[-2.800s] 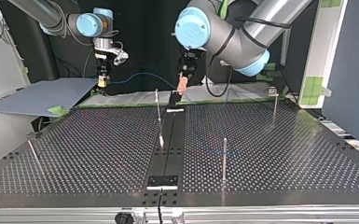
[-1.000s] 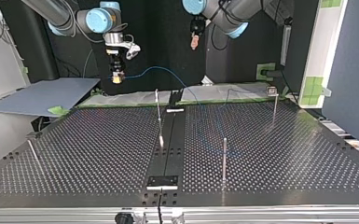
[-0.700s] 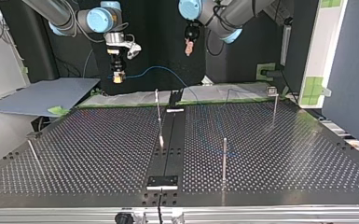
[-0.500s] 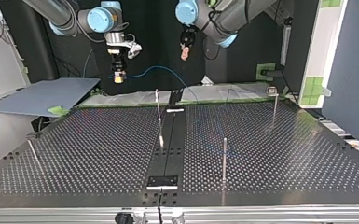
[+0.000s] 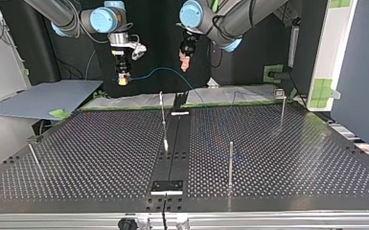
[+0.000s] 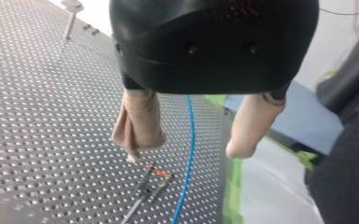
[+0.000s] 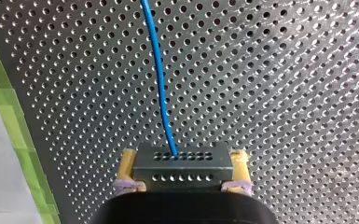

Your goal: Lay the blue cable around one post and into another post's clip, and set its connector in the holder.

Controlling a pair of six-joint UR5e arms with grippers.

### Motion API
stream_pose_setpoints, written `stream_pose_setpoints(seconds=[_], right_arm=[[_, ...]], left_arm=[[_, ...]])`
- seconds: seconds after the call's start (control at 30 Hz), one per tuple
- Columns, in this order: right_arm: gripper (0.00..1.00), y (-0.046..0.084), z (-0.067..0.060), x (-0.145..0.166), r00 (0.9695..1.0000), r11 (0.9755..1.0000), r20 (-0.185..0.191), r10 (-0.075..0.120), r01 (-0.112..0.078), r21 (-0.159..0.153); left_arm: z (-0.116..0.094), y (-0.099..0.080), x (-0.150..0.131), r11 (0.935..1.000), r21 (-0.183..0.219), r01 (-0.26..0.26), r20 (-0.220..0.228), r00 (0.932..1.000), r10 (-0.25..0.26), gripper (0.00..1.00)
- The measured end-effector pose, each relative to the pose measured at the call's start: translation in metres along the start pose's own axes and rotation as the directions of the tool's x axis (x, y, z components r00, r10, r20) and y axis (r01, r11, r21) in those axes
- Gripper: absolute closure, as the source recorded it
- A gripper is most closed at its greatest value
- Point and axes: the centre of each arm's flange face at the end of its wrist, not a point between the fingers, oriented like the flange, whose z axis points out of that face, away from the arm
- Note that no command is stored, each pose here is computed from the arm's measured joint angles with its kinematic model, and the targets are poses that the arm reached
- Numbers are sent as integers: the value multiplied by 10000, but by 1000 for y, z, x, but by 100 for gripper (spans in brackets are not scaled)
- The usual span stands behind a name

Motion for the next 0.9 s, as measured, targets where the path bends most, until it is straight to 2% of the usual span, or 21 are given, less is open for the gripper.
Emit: stream_pose_setpoints(seconds=[0.27, 0.5, 0.77, 0.9], right_arm=[[98, 0, 1, 1, 9999, 9999, -94, 127, -126, 17], [98, -1, 1, 1, 9998, 9999, -96, 153, -153, 53], [98, -2, 1, 1, 9998, 9998, -96, 153, -152, 142], [98, -3, 1, 1, 9998, 9998, -95, 148, -147, 152]], left_arm=[[9, -7, -2, 9972, 402, 625, 484, 9967, -644, 0], [31, -19, 5, 9911, 832, 1037, 842, 9903, -1106, 0], [52, -22, 15, 9873, 969, 1258, 1190, 9834, -1369, 0], [59, -20, 16, 9852, 1003, 1393, 1468, 9772, -1532, 0]])
